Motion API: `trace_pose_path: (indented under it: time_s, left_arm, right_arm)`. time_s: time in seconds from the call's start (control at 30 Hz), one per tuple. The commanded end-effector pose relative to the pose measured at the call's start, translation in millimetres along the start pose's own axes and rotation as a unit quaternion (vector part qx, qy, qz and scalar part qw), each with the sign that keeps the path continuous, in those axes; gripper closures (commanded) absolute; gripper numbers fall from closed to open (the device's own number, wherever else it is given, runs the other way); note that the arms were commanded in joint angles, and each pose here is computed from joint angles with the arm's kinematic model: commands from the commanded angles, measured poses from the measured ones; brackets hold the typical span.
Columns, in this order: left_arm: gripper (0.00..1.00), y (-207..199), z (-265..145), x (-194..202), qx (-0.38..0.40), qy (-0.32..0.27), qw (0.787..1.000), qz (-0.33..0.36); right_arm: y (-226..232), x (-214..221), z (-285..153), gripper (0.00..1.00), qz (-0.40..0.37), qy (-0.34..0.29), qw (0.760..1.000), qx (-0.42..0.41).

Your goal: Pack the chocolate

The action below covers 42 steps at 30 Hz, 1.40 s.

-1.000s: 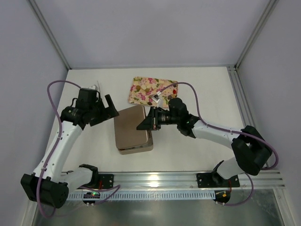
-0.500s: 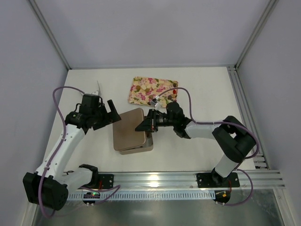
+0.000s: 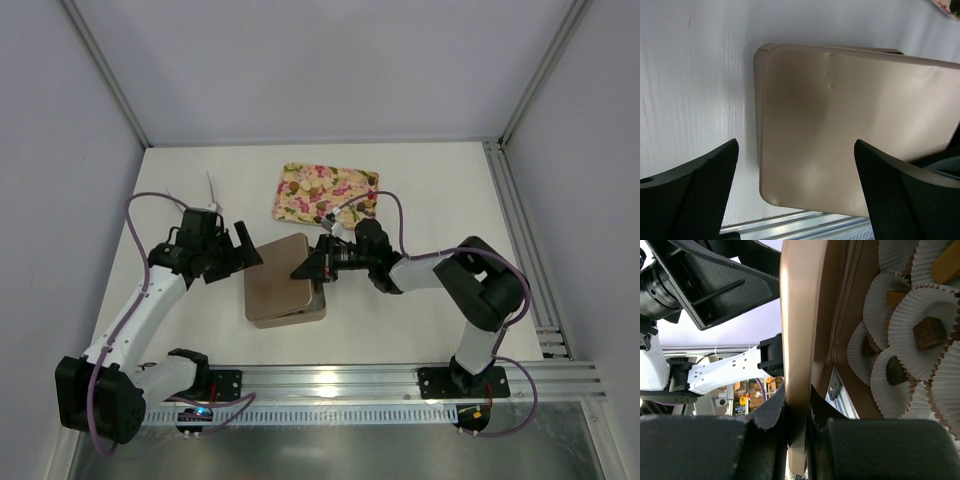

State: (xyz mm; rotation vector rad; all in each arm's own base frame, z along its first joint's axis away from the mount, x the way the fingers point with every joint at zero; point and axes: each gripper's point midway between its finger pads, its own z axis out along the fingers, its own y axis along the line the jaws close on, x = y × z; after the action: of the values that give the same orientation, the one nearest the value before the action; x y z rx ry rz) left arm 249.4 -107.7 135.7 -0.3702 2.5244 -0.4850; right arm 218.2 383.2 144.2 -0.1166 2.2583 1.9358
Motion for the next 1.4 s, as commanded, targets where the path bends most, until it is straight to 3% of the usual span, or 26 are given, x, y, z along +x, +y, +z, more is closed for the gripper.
trace_pose_path:
  time_s: [0.0, 0.63, 1.37]
  left_arm:
    - [0.06, -10, 7, -1, 0.028, -0.003, 1.000, 0.000]
    - [0.07, -9, 37, 29, 0.031, 0.043, 0.999, 0.003]
    - [0.09, -9, 62, 48, -0.004, 0.075, 0.997, 0.022]
  right_arm:
    - [14, -10, -5, 0.96, -0.031, -0.014, 0.999, -0.036]
    - [-12, -14, -20, 0.93, 0.003, -0.026, 0.999, -0.045]
    - [-43, -16, -55, 0.66, 0.029, -0.056, 0.998, -0.027]
